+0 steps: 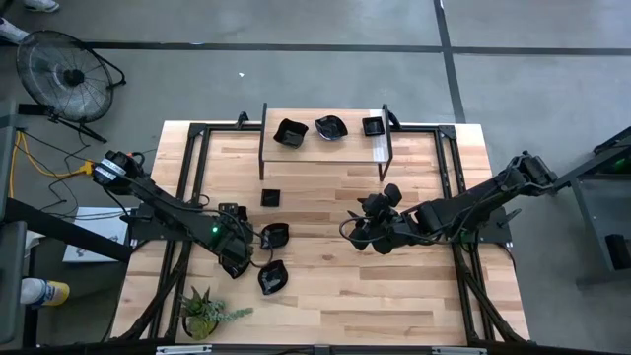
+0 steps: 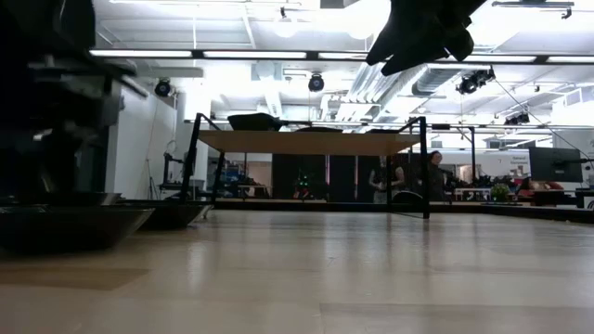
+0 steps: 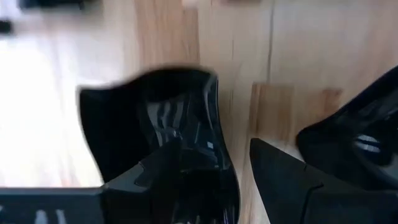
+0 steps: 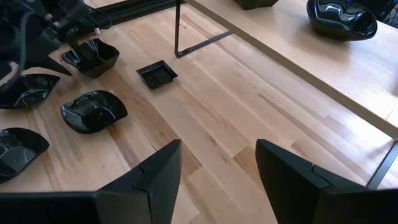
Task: Pick & Place Mini shaped plates
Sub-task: Stack the black distorted square plate on top of the black distorted square plate on the shelf
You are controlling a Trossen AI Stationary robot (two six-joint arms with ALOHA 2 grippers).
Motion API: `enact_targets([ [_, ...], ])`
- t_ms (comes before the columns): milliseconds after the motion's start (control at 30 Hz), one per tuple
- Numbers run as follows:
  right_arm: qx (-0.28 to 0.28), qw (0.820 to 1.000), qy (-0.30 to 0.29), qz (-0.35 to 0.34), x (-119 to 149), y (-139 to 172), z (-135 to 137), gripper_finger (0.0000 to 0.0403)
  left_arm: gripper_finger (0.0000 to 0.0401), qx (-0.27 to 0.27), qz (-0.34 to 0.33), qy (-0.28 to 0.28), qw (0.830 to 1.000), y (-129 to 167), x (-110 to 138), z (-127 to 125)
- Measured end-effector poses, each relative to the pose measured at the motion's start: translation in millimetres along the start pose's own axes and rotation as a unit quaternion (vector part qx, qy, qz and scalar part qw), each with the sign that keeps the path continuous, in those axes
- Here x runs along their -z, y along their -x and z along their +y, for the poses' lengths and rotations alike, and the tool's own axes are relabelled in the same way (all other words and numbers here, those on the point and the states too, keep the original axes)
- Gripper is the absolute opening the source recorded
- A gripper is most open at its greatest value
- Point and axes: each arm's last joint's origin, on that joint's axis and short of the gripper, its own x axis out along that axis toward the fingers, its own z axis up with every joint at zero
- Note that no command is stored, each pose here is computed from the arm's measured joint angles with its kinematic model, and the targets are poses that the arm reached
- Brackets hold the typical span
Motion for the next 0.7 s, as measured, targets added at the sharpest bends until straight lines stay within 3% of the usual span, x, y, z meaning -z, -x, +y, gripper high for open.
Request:
enact_targets([
  [467,0.000,1.000,-0.003,0.000,0.0,-0.1,0.1,0.0200,0.0183,-0.011,-0.014,0.022,1.000,-2.4,2.0,1.2],
  [700,0.000,1.000,-0.004,0.000,0.0,-0.1,0.1,0.0201,0.0126,-0.008,-0.015,0.026,0.999,-2.4,1.5,0.8],
])
